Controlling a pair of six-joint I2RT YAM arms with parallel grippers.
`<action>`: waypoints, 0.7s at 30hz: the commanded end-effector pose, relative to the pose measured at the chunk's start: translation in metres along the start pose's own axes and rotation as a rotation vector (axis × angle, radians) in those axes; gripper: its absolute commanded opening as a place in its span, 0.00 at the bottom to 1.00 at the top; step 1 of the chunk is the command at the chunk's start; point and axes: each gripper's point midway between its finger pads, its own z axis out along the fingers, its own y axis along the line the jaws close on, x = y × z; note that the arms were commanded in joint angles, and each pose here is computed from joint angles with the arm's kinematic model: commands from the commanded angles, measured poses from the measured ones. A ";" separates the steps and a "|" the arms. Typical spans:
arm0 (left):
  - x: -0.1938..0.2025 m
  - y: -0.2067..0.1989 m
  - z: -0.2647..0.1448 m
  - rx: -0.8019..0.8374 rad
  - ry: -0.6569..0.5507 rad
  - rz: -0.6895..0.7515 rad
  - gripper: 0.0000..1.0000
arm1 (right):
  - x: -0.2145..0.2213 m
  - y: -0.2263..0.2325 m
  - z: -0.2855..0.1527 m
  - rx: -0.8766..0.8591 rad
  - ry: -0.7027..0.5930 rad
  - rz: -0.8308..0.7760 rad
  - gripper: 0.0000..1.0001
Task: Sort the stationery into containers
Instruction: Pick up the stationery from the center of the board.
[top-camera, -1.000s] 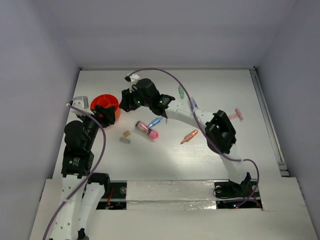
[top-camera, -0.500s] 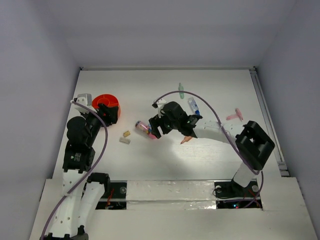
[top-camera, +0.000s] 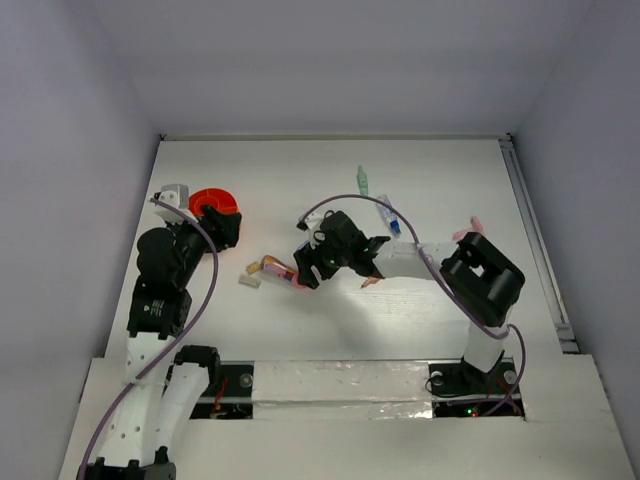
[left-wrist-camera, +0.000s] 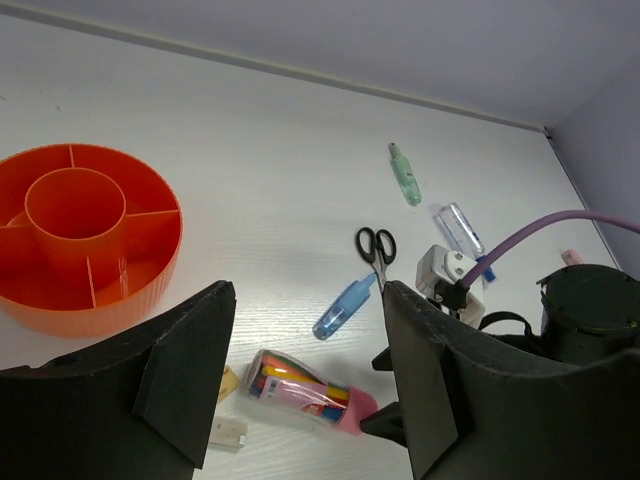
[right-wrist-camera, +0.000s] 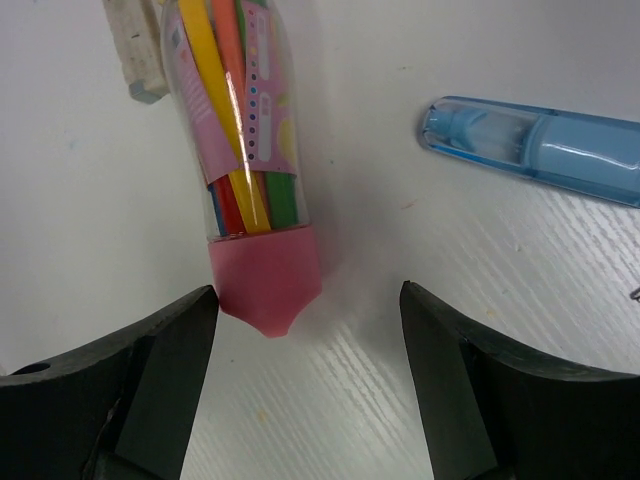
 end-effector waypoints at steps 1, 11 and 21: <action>-0.019 -0.012 -0.001 0.046 -0.060 0.006 0.57 | -0.012 0.013 0.001 -0.071 -0.069 -0.005 0.80; -0.020 -0.014 -0.002 0.059 -0.063 0.005 0.57 | 0.003 0.016 0.015 -0.070 -0.103 0.086 0.76; -0.018 -0.015 -0.001 0.068 -0.056 -0.001 0.57 | -0.003 0.011 0.020 -0.035 -0.172 0.071 0.43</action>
